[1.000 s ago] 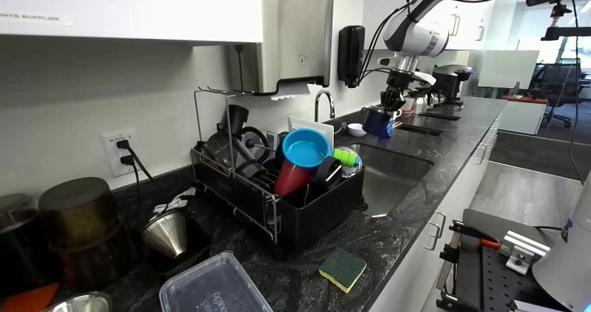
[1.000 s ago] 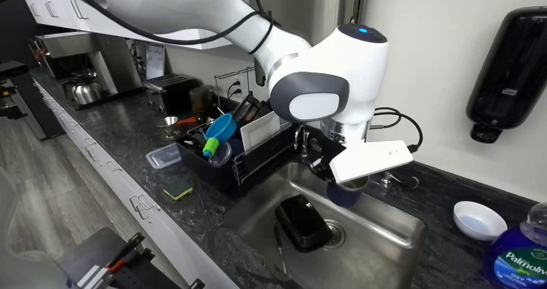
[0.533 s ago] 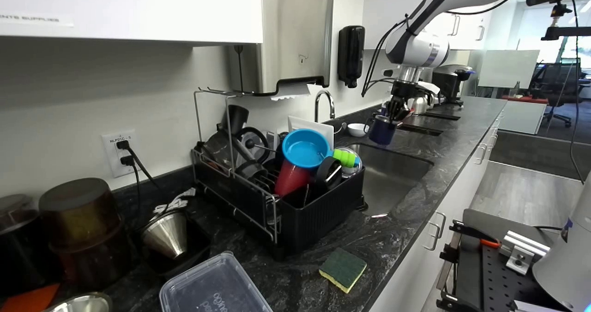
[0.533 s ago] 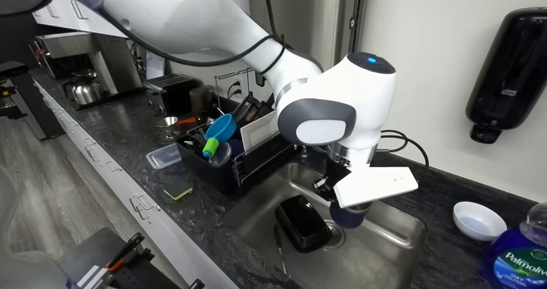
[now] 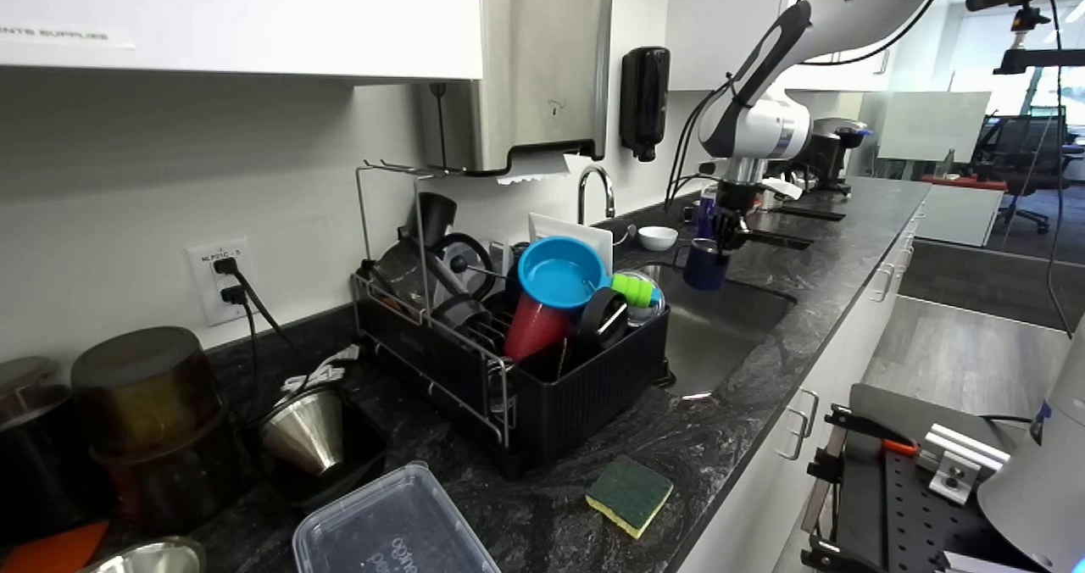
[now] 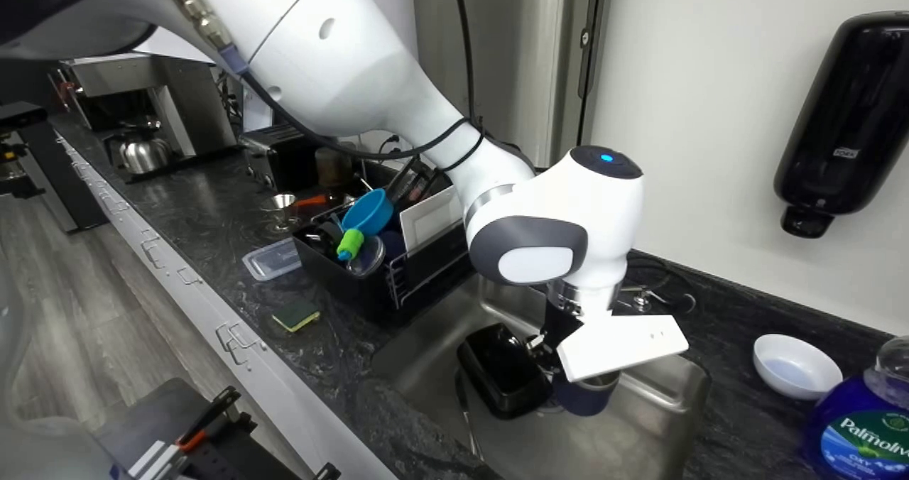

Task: Put the blue cup in the sink

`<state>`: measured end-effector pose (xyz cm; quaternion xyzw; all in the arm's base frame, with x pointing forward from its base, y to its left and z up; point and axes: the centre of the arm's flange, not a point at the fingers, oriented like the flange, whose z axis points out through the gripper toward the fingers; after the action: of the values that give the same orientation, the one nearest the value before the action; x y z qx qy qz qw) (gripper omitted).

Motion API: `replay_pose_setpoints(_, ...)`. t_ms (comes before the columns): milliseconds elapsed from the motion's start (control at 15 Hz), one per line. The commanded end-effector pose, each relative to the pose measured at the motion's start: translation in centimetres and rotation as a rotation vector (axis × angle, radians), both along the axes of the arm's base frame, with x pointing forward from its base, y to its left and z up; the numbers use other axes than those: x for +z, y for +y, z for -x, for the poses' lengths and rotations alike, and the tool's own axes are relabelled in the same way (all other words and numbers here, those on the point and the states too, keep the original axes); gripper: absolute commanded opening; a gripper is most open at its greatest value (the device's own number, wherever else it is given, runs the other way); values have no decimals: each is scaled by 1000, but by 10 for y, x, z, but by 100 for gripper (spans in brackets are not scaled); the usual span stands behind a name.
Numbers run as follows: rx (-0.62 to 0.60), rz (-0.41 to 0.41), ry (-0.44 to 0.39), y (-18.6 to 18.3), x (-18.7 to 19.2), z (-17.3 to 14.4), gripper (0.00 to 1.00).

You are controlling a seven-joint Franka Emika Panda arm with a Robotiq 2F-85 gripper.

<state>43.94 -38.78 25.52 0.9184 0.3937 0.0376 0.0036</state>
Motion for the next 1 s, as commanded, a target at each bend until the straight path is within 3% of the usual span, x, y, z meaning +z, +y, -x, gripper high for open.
replay_pose_setpoints(0,3,49,8,-4,-10,-2,2)
replay_pose_setpoints(933,-8,40,22,6,-24,-8,2)
